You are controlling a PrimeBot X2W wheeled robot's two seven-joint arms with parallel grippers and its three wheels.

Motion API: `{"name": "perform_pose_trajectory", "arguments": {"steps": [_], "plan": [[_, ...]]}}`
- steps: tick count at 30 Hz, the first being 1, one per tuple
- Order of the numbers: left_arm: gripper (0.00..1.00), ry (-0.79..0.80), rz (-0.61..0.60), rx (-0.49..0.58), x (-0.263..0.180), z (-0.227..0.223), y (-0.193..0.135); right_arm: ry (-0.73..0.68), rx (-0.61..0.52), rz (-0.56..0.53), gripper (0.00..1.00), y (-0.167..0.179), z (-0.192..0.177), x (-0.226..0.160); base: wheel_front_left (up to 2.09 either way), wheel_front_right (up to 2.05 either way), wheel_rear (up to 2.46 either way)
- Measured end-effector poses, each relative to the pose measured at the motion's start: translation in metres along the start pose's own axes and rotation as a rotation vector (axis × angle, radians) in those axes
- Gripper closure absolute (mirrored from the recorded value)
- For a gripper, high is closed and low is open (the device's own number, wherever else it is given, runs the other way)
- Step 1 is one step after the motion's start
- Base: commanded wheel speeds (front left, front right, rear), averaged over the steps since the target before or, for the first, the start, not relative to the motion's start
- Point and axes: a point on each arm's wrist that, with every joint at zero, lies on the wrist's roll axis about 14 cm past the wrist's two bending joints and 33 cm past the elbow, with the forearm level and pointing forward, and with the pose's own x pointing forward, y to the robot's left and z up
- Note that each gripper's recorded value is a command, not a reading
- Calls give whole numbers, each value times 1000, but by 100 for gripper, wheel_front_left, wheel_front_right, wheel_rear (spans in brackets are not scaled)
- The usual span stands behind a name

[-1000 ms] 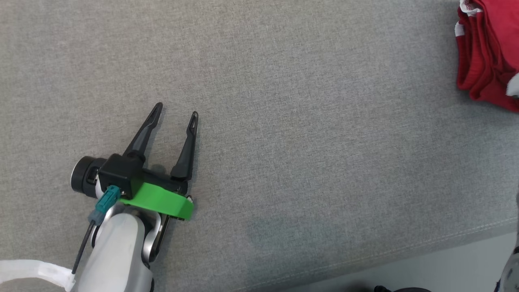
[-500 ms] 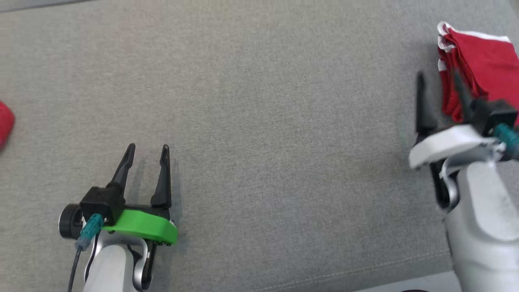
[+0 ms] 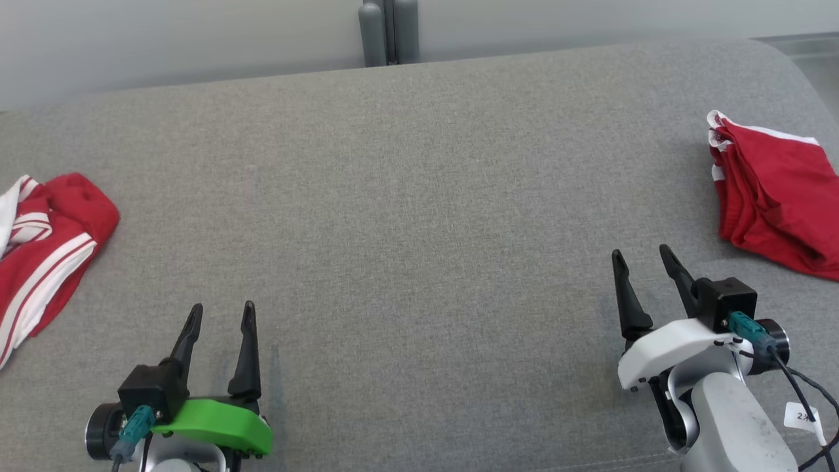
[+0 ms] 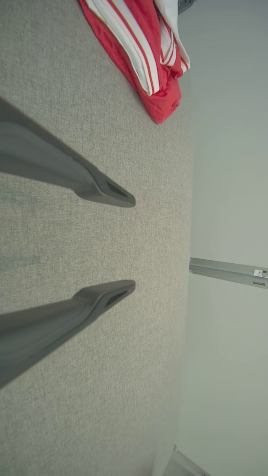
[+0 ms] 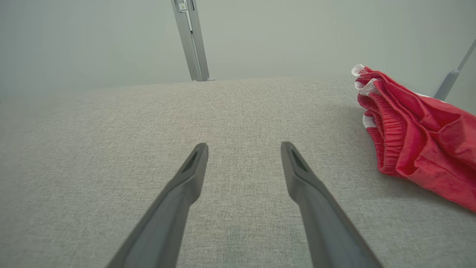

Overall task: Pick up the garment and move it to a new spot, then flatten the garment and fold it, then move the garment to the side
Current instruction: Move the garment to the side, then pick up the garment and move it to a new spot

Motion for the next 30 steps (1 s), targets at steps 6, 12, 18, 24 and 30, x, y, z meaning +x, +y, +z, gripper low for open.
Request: {"name": "perform_pose_trajectory", "arguments": {"steps": [6, 12, 18, 24, 30], "plan": [[0, -24, 36, -16, -24, 8, 8, -10, 15, 23, 0, 12, 3, -18, 0, 0, 0], [0, -47, 65, -17, -38, 14, 16, -23, 34, 48, 0, 23, 7, -26, 0, 0, 0], [0, -51, 101, -19, -46, 15, 25, -31, 32, 79, 0, 34, 9, -24, 0, 0, 0], [0, -47, 168, -16, -54, 13, 40, -27, 20, 134, 0, 52, 8, -16, 0, 0, 0], [0, -40, 304, -30, -80, 9, 74, -16, 15, 268, 0, 99, 4, -3, 0, 0, 0]]}}
